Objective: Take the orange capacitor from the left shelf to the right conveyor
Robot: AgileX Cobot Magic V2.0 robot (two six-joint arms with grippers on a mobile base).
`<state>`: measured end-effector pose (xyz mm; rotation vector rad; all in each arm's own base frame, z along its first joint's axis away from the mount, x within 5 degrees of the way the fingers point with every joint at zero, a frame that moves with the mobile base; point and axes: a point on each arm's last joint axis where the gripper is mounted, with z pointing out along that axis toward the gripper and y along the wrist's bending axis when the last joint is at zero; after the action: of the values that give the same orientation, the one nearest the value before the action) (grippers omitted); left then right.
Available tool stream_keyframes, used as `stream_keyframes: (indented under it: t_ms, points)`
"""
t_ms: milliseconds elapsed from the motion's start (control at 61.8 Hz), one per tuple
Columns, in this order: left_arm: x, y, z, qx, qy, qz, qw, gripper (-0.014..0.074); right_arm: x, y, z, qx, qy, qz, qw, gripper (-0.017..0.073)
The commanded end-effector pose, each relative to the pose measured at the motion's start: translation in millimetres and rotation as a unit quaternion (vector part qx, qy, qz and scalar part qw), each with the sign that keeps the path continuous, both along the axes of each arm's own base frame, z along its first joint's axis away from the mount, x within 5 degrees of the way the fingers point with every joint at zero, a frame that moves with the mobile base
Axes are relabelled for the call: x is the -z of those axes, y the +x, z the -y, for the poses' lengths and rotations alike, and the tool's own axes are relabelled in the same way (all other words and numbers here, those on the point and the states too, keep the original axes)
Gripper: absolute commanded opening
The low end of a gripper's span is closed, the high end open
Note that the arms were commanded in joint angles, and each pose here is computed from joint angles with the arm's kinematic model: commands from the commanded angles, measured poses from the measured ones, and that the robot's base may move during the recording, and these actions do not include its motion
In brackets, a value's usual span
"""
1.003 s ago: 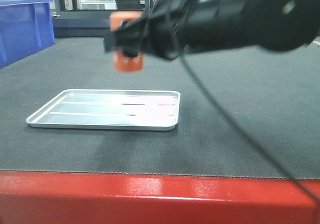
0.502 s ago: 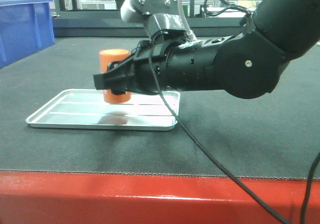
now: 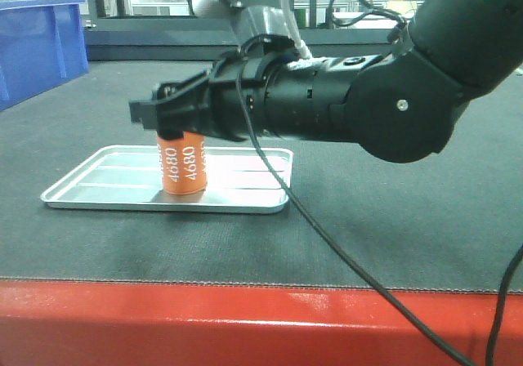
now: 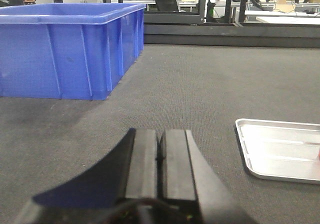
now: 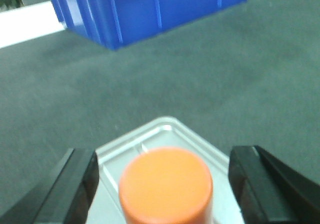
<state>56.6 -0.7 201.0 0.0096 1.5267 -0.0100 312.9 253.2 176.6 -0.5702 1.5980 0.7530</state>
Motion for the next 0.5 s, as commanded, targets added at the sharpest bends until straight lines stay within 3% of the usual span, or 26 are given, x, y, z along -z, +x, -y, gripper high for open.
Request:
stream_keyframes:
  t_ms: [0, 81, 162, 227, 324, 388, 486]
  points:
    - [-8.9, -0.4, 0.2, 0.002, -0.004, 0.04, 0.999, -0.0105, -52.5, -2.1, 0.9, -0.009, 0.079, 0.089, 0.993, 0.0625]
    - [-8.9, -0.4, 0.2, 0.002, -0.004, 0.04, 0.999, -0.0105, -70.1, -5.9, 4.4, -0.007, 0.088, 0.103, 0.991, 0.0606]
    - [-8.9, -0.4, 0.2, 0.002, -0.004, 0.04, 0.999, -0.0105, -94.6, -12.3, 10.7, -0.003, 0.094, 0.118, 0.989, 0.0503]
    - [-8.9, -0.4, 0.2, 0.002, -0.004, 0.04, 0.999, -0.0105, -112.4, -18.6, 16.2, 0.002, 0.092, 0.125, 0.988, 0.034]
    - [-8.9, -0.4, 0.2, 0.002, -0.004, 0.04, 0.999, -0.0105, -137.9, -29.0, 25.5, 0.011, 0.087, 0.13, 0.988, 0.0027]
    - [-8.9, -0.4, 0.2, 0.002, -0.004, 0.04, 0.999, -0.0105, -156.8, -37.7, 32.3, 0.013, 0.097, 0.146, 0.984, 0.0085]
    - [-8.9, -0.4, 0.2, 0.002, -0.004, 0.04, 0.999, -0.0105, -185.0, -53.0, 42.5, 0.011, 0.122, 0.179, 0.976, 0.0066]
